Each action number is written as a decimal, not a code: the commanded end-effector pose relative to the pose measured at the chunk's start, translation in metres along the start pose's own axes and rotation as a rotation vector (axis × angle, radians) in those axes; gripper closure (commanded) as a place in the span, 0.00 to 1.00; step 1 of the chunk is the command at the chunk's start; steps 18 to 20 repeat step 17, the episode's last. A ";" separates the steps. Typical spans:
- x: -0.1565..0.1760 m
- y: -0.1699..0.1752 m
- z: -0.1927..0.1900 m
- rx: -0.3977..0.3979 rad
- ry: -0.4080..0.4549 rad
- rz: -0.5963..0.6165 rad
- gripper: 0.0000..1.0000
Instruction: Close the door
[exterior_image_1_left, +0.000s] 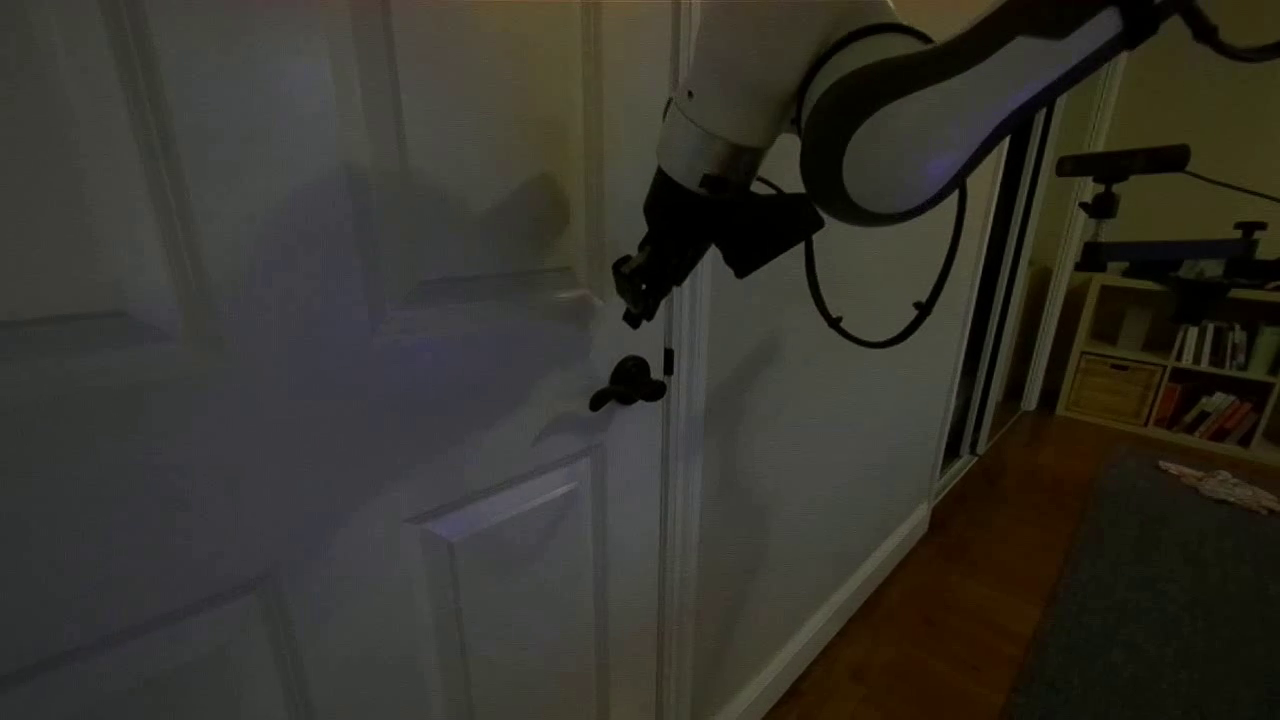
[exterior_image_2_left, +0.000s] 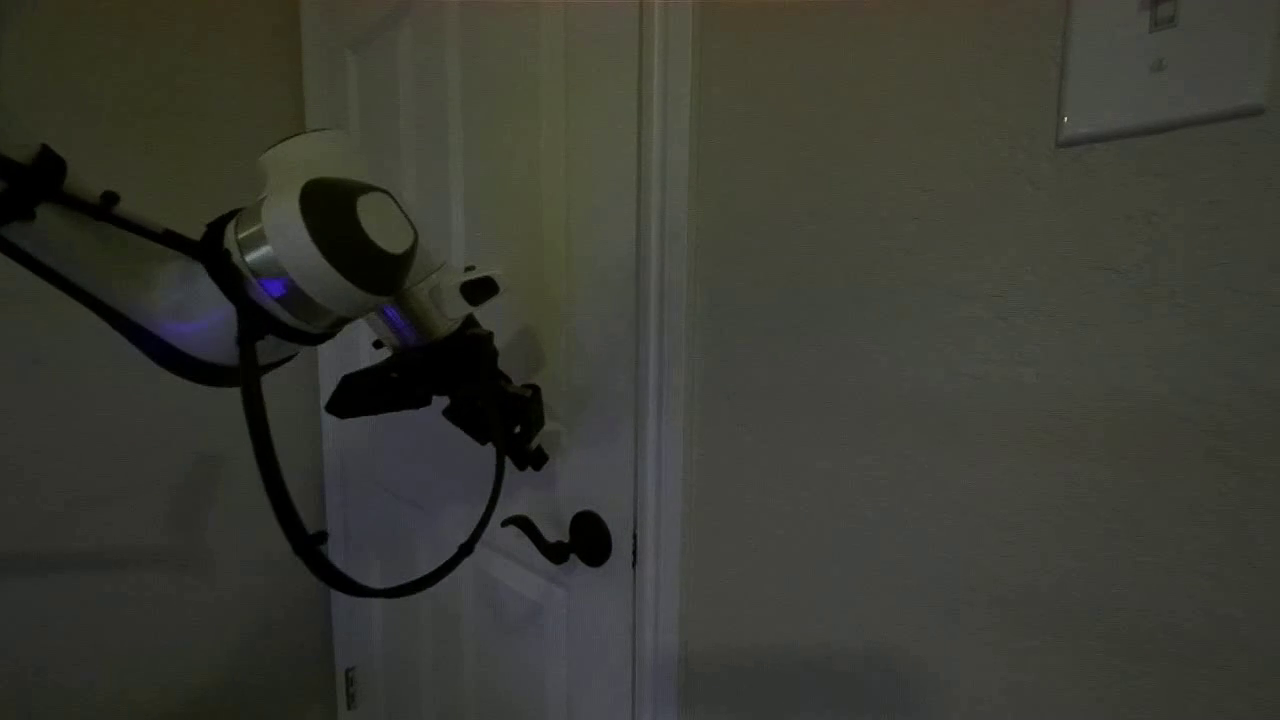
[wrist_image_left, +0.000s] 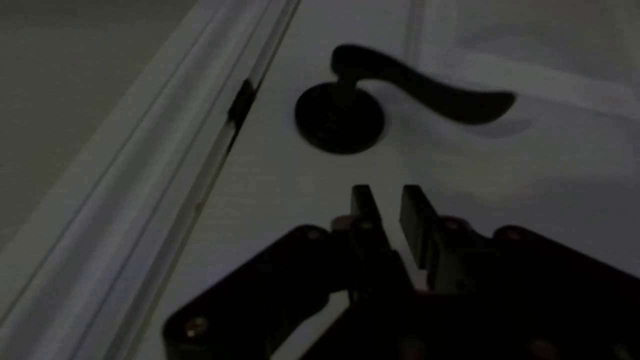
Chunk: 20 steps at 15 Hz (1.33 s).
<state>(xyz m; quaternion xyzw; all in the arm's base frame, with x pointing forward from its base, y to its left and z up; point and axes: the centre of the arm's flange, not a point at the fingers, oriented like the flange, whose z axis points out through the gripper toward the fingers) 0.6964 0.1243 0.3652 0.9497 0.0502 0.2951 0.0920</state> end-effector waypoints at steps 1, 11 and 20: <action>-0.043 -0.013 -0.045 0.046 -0.120 -0.033 0.48; -0.151 -0.040 -0.090 0.059 -0.493 0.032 0.00; -0.157 -0.047 -0.080 0.073 -0.536 0.053 0.00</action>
